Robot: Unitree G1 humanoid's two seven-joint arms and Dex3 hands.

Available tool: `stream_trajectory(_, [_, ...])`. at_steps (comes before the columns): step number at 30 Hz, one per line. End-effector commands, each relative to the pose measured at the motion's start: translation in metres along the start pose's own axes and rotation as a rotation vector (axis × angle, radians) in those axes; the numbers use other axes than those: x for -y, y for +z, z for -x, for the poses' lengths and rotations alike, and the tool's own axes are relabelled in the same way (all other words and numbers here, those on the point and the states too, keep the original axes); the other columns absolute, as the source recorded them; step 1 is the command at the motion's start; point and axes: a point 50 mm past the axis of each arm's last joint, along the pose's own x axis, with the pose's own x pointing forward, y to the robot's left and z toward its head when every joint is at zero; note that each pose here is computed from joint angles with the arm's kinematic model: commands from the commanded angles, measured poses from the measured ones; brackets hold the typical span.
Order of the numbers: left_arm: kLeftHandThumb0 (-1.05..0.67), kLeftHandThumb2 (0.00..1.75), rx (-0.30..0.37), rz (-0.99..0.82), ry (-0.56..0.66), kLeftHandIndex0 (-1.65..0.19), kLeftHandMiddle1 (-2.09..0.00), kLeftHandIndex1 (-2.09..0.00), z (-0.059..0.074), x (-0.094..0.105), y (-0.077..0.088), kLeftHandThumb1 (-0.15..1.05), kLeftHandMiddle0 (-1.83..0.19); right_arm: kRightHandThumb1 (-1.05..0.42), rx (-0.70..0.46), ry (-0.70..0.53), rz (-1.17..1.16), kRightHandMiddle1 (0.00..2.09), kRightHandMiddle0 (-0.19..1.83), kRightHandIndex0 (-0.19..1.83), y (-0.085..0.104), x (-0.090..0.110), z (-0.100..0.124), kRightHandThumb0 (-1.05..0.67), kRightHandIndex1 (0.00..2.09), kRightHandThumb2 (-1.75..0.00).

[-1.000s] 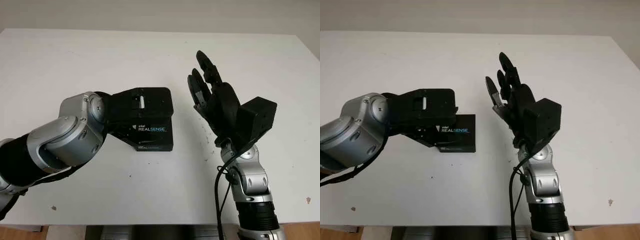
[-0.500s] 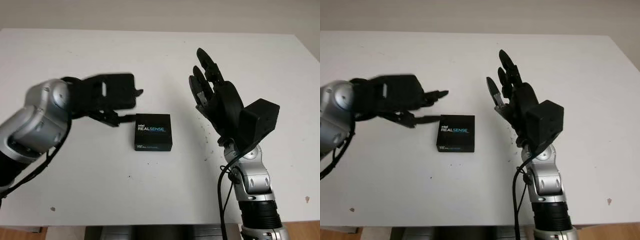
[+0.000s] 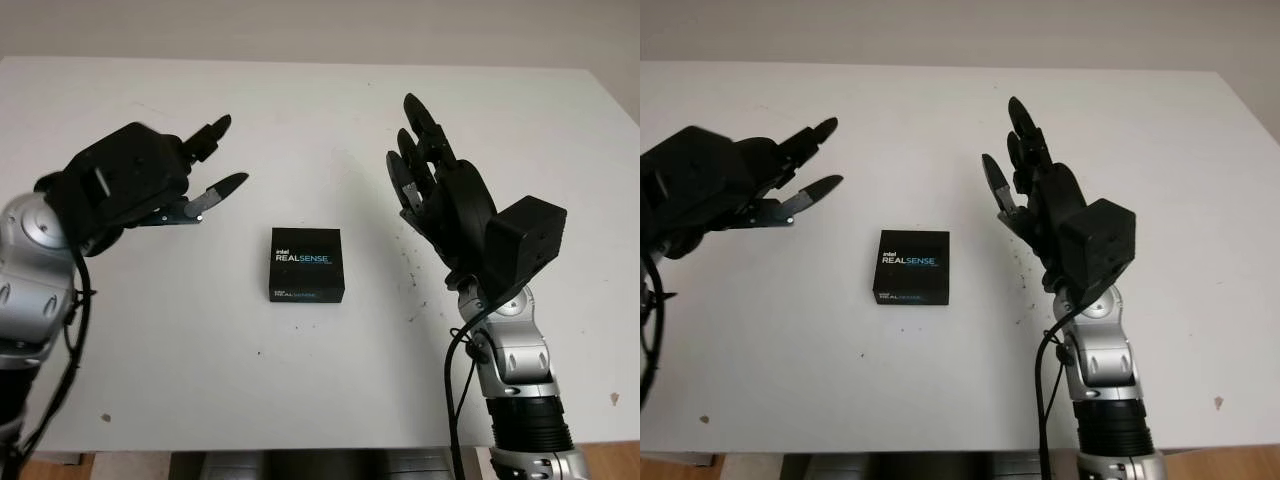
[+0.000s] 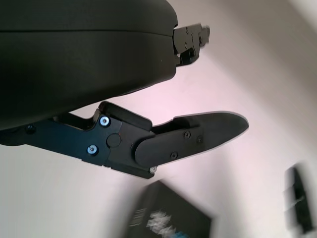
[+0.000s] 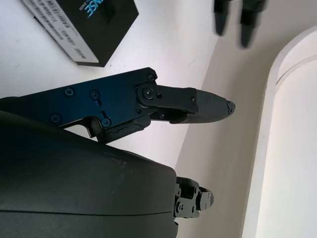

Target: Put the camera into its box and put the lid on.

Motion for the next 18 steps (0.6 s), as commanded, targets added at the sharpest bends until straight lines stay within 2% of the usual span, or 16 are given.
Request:
stream_trajectory(1, [-0.73, 0.65, 0.03, 0.087, 0.084, 0.19, 0.0, 0.0, 0.005, 0.005, -0.011, 1.05, 0.19, -1.05, -0.013, 0.004, 0.014, 0.11, -0.13, -0.11, 0.001, 0.002, -0.002, -0.68, 0.01, -0.55])
stream_trajectory(5, [-0.81, 0.63, 0.113, 0.276, 0.18, 0.19, 0.0, 0.0, 0.005, 0.023, -0.028, 1.05, 0.19, -1.05, -0.051, 0.003, 0.007, 0.04, -0.19, -0.18, -0.003, 0.0, -0.002, -0.7, 0.0, -0.61])
stream_trajectory(10, [-0.78, 0.59, 0.179, 0.432, 0.252, 0.19, 0.0, 0.0, 0.001, 0.036, -0.046, 1.05, 0.19, -1.05, -0.098, 0.0, 0.032, 0.0, -0.19, -0.19, -0.008, 0.0, 0.0, -0.73, 0.0, -0.64])
stream_trajectory(18, [-0.76, 0.63, 0.227, 0.489, 0.257, 0.19, 0.0, 0.0, -0.001, 0.044, -0.061, 1.05, 0.19, -1.05, -0.096, -0.016, 0.045, 0.0, -0.19, -0.19, -0.011, 0.004, 0.007, -0.75, 0.0, -0.65])
